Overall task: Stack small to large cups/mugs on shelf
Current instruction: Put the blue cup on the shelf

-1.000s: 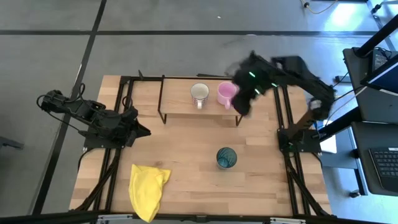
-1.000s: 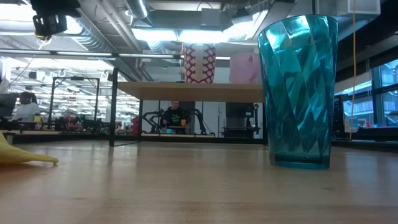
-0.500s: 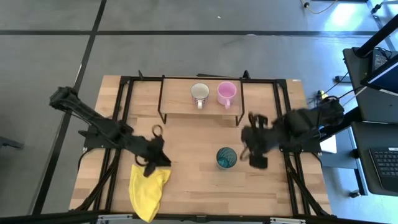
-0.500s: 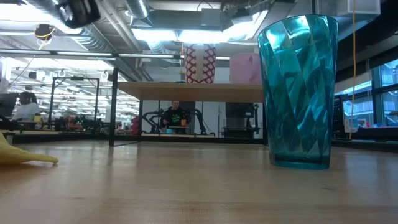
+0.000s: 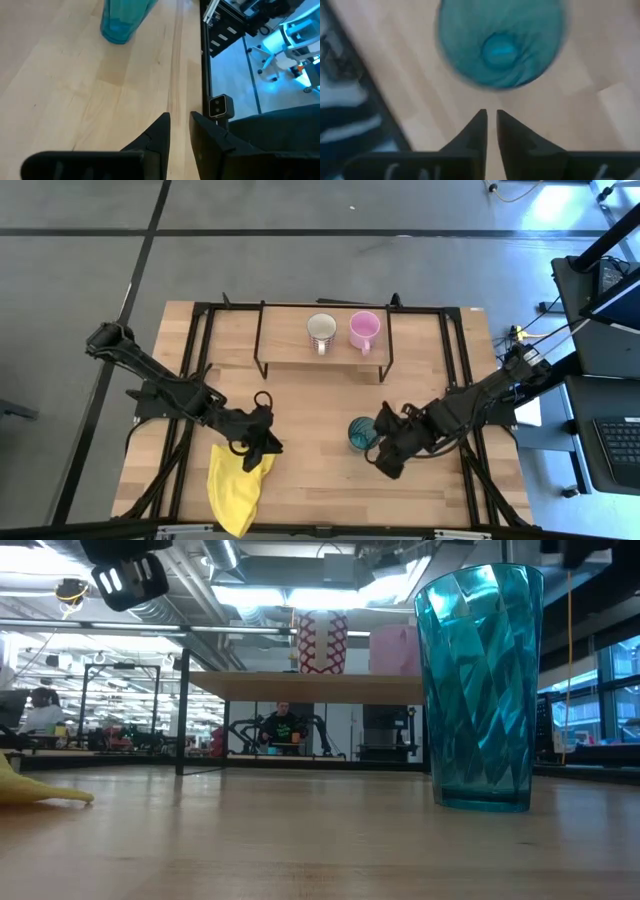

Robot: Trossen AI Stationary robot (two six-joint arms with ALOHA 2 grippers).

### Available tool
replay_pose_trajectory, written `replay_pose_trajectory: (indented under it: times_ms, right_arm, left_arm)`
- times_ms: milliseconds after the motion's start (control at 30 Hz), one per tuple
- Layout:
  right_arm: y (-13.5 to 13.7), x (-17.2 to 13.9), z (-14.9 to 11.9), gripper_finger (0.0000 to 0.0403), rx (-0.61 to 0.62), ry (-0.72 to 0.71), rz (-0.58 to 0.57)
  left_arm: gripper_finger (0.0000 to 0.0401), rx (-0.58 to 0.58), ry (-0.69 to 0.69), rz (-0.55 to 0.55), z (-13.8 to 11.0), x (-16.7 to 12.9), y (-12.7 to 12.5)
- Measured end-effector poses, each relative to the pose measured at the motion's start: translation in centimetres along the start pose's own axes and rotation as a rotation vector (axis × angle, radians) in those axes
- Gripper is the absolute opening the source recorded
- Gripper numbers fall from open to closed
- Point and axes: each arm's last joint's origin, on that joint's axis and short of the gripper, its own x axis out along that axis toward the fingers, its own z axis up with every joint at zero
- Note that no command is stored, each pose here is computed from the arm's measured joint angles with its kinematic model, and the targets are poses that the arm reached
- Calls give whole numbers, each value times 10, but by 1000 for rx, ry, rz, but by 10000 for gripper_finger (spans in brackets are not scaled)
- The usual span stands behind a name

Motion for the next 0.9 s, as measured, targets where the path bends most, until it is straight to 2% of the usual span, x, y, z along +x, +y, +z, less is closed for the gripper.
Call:
replay_pose_trajectory:
  times_ms: [67, 167, 333, 500, 700, 900]
  right_arm:
    - [-1, -2, 2, 33, 37, -56, -30]
    - [-6, -11, 6, 44, 85, -65, -34]
    - [-13, -22, 5, 99, 129, -67, -39]
    - [-20, -16, 10, 146, 193, -51, -75]
    - [-24, -3, 27, 146, 262, -81, -55]
    - [-29, 10, 39, 142, 301, -52, -88]
  left_arm:
    - [66, 0, 0, -1, 0, 0, 0]
    - [66, 0, 3, -4, 0, 0, 0]
    - [66, 0, 2, -8, 0, 0, 0]
    - [66, 22, 2, -8, 0, 0, -1]
    - [66, 27, 2, -8, 0, 0, -1]
    - [66, 27, 2, -8, 0, 0, 0]
